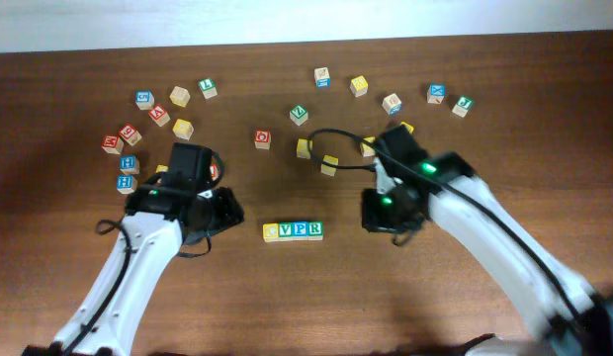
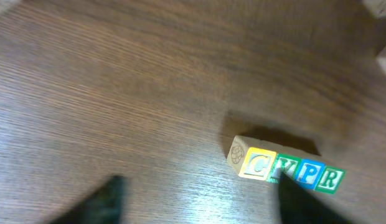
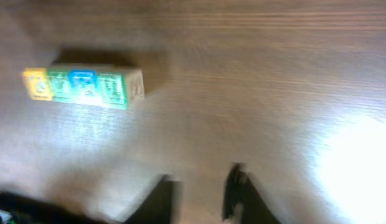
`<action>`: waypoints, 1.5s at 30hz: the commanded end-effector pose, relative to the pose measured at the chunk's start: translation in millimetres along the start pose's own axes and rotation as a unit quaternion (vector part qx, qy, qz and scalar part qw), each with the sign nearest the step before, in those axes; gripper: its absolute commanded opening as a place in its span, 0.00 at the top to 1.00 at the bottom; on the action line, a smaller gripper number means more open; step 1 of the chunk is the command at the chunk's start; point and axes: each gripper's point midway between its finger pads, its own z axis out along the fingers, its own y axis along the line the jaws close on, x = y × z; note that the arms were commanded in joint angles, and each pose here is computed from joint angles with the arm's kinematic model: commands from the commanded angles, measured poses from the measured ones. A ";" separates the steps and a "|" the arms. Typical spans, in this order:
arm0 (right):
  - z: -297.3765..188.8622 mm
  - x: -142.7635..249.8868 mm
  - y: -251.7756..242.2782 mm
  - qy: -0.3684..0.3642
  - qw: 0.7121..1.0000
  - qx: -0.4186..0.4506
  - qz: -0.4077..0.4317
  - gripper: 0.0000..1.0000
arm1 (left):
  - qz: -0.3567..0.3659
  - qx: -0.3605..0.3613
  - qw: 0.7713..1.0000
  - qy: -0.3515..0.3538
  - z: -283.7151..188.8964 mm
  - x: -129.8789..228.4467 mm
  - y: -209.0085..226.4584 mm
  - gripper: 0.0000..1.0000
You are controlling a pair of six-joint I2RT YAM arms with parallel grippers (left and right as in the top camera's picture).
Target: Spell out CVPR
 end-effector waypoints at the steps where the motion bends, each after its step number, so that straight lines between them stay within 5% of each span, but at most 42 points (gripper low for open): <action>1: -54.9 5.1 -13.6 -0.090 0.996 0.028 -0.010 0.15 | -0.019 0.005 0.999 -0.034 -15.7 -17.2 8.0 0.01; 2: -64.7 10.9 -17.0 -0.100 0.994 0.032 -0.011 0.01 | -0.024 0.003 0.999 -0.035 -16.2 -19.1 11.1 0.01; 12: -131.0 57.3 -39.5 -0.193 0.981 0.034 -0.006 0.02 | -0.044 -0.002 0.998 -0.039 -17.3 -24.9 21.8 0.01; 25: -110.1 48.8 -42.6 -0.146 0.987 0.067 -0.032 0.02 | -0.044 -0.002 0.998 -0.039 -17.3 -24.9 21.8 0.01; 31: -117.1 31.3 -48.5 -0.187 0.978 0.091 -0.032 0.02 | -0.044 -0.001 0.998 -0.039 -17.3 -24.9 21.7 0.01; 37: -145.8 29.8 -84.1 -0.311 0.946 0.088 0.001 0.02 | -0.044 -0.002 0.998 -0.039 -17.3 -24.9 21.8 0.01; 45: -124.6 27.0 -93.3 -0.486 0.869 0.055 -0.073 0.02 | -0.044 -0.002 0.998 -0.039 -17.3 -24.9 21.8 0.01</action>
